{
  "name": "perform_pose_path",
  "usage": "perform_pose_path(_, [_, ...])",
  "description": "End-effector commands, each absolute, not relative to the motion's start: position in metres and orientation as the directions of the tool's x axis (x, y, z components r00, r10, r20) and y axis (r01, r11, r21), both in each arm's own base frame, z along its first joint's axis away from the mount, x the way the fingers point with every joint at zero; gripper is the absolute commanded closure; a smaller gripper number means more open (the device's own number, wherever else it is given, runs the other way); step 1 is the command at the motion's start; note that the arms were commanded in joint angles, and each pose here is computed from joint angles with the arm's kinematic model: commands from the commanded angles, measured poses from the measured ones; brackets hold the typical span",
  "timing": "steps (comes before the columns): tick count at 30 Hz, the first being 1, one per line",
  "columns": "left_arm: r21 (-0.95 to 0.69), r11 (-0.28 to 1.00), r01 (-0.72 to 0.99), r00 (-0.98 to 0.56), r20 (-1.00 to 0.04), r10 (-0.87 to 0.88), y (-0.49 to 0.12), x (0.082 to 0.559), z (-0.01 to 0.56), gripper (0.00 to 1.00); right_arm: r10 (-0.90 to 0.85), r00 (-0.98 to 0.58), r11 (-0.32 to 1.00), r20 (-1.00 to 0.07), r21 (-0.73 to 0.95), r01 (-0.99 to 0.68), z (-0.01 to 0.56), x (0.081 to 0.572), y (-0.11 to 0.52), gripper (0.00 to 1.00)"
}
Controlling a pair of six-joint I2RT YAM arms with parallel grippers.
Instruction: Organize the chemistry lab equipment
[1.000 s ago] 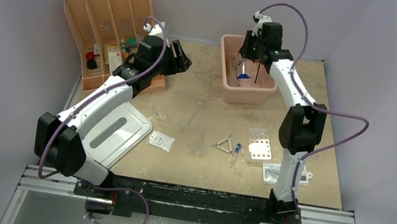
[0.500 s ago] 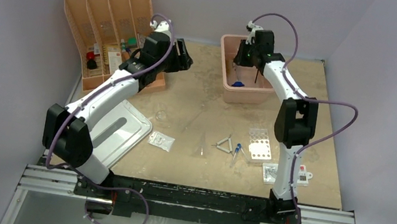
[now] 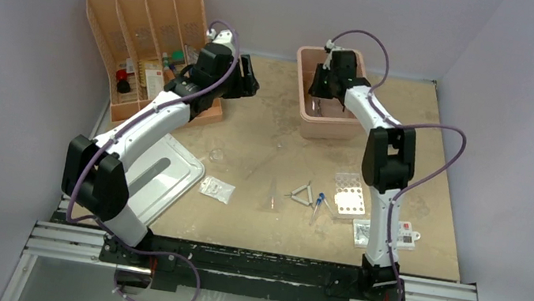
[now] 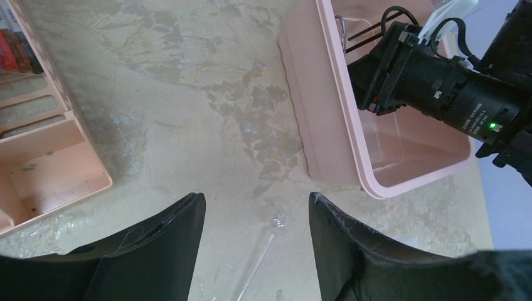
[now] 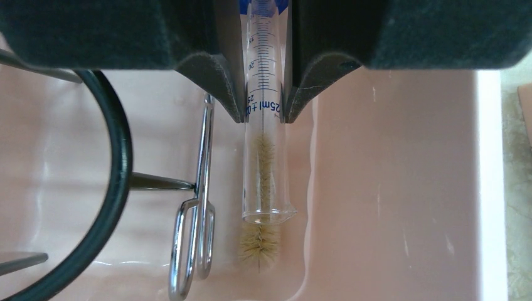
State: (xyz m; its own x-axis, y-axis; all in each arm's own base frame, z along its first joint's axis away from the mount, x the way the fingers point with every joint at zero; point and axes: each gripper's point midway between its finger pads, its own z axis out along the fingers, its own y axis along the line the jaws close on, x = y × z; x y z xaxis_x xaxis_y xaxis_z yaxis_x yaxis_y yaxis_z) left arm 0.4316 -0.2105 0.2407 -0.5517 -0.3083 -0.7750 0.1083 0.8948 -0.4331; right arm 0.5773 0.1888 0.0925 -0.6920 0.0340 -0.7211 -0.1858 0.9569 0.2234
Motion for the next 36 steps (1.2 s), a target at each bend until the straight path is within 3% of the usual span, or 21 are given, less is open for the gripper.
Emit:
perform_pose_path(1, [-0.425,0.893,0.149,-0.504,-0.809,-0.301,-0.210,0.437,0.267,0.39,0.060,-0.625,0.958,-0.778,0.221,-0.183,0.121,0.592,0.195,0.76])
perform_pose_path(10, [-0.414,0.898,0.150,-0.523,-0.804,-0.283,-0.209,0.432,0.263,0.39,0.045,-0.607,0.977,-0.794,0.161,-0.138,0.105,0.599,0.188,0.69])
perform_pose_path(18, [-0.403,0.907,0.125,-0.518,-0.806,-0.287,-0.202,0.428,0.263,0.36,0.066,-0.568,0.971,-0.820,0.183,-0.151,0.137,0.599,0.192,0.52])
perform_pose_path(30, [-0.411,0.894,0.177,-0.544,-0.798,-0.259,-0.212,0.424,0.258,0.36,0.163,-0.447,0.952,-0.879,0.259,-0.162,0.254,0.573,0.188,0.50])
perform_pose_path(36, [-0.390,0.851,0.352,-0.570,-0.810,-0.135,-0.253,0.403,0.245,0.38,0.230,-0.464,0.928,-0.855,0.336,-0.159,0.278,0.533,0.184,0.50])
